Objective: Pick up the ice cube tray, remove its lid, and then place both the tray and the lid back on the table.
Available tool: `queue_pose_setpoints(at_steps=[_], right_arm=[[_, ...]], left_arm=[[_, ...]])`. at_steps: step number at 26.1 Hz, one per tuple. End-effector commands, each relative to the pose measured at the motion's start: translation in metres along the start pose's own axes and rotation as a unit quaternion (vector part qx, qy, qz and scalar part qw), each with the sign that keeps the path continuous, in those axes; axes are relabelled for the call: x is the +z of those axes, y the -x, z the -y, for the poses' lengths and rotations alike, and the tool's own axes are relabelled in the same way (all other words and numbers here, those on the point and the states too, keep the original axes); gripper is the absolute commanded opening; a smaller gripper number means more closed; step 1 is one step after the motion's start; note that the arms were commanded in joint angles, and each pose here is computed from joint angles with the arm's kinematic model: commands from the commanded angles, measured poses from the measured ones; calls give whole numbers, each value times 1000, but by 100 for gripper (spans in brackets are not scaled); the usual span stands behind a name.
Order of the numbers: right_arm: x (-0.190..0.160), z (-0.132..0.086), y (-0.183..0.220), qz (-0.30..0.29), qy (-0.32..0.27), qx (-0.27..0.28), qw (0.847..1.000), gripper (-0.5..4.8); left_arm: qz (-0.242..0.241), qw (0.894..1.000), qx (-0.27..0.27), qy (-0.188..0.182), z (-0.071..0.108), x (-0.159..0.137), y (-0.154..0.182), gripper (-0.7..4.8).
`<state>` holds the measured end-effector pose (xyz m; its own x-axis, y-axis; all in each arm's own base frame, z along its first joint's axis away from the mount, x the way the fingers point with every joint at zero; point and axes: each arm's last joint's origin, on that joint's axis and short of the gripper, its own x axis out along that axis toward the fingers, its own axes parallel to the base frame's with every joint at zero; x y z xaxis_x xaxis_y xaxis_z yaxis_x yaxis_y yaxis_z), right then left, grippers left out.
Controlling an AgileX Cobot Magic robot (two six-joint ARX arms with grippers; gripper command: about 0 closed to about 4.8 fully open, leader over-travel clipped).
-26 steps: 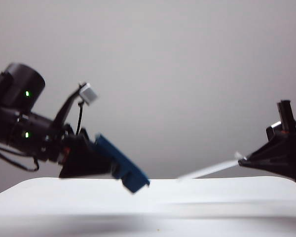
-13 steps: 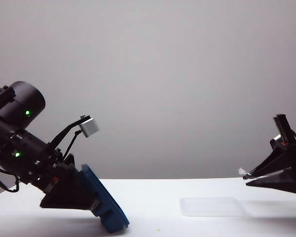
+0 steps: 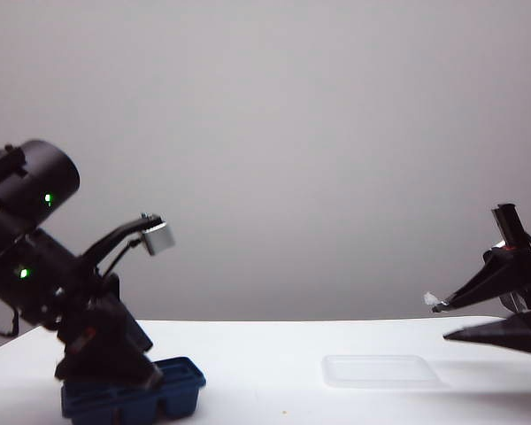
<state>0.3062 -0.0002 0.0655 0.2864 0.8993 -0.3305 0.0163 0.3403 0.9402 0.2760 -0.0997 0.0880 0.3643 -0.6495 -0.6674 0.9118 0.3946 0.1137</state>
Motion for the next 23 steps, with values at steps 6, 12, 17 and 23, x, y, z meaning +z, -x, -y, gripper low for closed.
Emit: queue_pose_setpoints(at_steps=[6,12,17,23], right_arm=[[8,-69,22,60,146,-1,988,-10],[-18,-157,68,222,322,-159,906,-10],[-57,-205,100,369,399,-369,754,-9],[-93,-230,113,415,452,-326,720,-9]], left_arm=[[3,986,162,26,-5,48,58,479],[87,953,284,57,24,95,153,415],[106,906,397,96,54,99,209,307],[170,878,429,127,84,94,243,258]])
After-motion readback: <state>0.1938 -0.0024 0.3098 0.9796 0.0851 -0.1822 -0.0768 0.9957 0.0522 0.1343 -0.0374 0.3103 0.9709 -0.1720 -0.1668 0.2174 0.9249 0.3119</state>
